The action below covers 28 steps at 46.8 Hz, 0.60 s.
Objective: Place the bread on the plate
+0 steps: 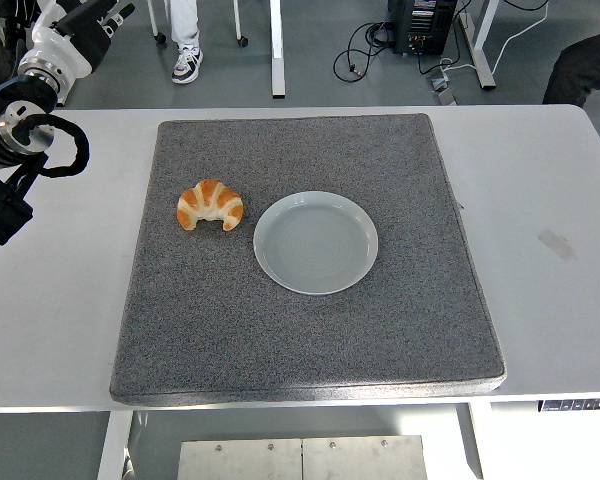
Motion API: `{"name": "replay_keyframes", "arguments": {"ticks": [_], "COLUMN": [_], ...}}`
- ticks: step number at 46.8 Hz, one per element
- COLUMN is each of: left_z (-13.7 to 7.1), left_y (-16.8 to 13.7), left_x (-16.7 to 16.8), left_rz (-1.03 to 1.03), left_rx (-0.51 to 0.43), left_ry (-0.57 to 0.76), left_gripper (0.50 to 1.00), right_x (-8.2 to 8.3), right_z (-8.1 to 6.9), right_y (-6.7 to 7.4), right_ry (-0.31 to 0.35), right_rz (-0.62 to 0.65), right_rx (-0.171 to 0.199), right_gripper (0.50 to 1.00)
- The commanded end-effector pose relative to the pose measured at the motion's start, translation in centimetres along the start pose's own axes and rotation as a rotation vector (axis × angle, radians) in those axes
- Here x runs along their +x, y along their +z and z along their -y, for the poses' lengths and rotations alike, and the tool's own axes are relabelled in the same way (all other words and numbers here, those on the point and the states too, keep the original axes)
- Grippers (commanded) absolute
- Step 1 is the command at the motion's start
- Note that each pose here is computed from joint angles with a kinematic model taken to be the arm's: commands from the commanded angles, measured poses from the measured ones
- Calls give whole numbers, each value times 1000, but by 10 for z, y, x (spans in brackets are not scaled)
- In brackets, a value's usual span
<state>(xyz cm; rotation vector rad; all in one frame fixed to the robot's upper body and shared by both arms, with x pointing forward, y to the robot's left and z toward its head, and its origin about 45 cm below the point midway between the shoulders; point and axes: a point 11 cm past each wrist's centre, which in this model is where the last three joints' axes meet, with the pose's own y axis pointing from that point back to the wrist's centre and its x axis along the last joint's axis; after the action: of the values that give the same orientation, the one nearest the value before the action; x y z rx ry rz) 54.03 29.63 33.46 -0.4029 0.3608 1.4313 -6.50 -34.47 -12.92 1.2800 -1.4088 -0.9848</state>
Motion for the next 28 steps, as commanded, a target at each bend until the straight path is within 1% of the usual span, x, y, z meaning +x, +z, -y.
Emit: {"name": "replay_keyframes", "arguments": {"ticks": [1,8,13,17,25,28], "left_z": [-1,0,0,0,-13,-15], "left_y": [-3,1,13,19,56,74], "left_x": [0,-3,-3,-16,-37,-40], "left_rz": [3,18,50,163,424,544], "left_rx": [9,6,-9,1,-41,-68], "left_ry": [-3,-17,-19,-59,-187,-203], "left_gripper": [986,986,986,986,986,984], "right_x": [0,0,0,0,0,0], "right_z": [0,0,0,0,0,0], "right_y": [0,0,0,0,0,0], "right_ry": [0,0,0,0,0,0], "right_rz": [0,0,0,0,0,0], "right_rx": [0,0,0,0,0,0], "right_gripper": [1000,1000,1000,1000,1000,1000]}}
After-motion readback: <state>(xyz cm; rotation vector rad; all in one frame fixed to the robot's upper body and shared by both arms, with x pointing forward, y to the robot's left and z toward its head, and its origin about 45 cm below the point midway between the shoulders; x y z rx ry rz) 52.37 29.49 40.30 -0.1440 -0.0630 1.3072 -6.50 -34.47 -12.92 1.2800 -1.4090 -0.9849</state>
